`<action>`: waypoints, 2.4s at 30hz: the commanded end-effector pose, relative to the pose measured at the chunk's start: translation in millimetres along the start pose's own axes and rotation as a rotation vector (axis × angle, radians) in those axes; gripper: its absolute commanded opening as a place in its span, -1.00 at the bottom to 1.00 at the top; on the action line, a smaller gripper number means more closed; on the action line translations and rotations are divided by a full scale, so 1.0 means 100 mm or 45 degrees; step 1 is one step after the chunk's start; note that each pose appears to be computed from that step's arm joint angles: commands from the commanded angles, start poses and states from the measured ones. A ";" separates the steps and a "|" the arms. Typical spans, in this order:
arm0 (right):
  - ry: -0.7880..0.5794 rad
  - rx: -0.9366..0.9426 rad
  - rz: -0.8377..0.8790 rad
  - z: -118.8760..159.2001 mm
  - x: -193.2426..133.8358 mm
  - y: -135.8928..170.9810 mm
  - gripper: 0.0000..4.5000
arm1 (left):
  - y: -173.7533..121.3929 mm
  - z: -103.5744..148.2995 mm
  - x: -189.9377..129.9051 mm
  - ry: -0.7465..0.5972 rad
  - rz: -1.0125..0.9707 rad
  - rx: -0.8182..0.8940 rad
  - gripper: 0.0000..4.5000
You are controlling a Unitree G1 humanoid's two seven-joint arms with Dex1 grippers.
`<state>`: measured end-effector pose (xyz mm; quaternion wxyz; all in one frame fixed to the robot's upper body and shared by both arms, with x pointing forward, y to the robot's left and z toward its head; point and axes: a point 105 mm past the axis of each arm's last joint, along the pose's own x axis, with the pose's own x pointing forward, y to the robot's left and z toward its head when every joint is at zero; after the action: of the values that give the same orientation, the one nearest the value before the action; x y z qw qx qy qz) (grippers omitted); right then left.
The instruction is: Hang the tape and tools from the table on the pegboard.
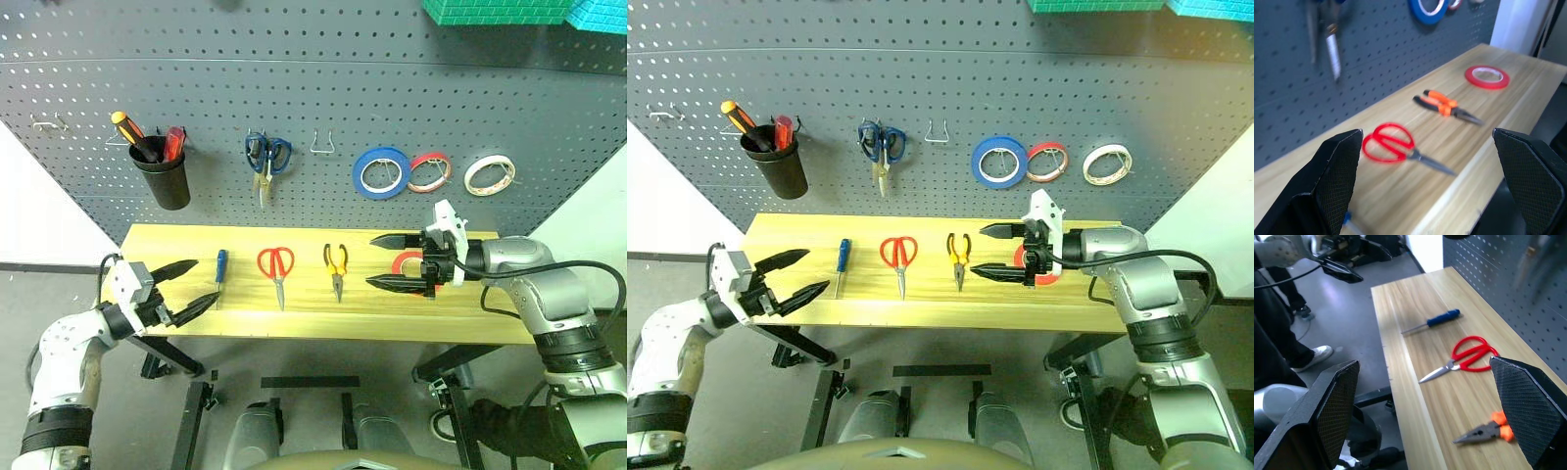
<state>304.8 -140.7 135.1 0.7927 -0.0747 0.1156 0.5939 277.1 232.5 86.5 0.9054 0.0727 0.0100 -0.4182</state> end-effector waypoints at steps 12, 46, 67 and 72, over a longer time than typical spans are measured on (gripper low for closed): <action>0.020 -0.046 -0.037 0.04 -0.17 -0.07 1.00 | -0.02 0.39 0.07 -0.015 -0.061 0.033 0.99; 0.356 0.145 -0.452 -0.32 -0.12 -0.60 1.00 | -0.29 0.40 1.01 0.057 -0.051 0.068 0.99; 0.541 0.080 -0.702 -0.50 -0.24 -1.12 1.00 | -0.56 0.61 1.81 0.234 -0.345 0.160 0.99; 0.572 0.072 -0.699 -0.49 -0.21 -1.20 1.00 | -0.64 0.62 1.85 0.243 -0.380 0.158 0.99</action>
<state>408.3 -205.9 90.3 0.8814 -0.2036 0.2804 0.3210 350.4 46.6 124.3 0.8285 0.1605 0.0820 -0.5302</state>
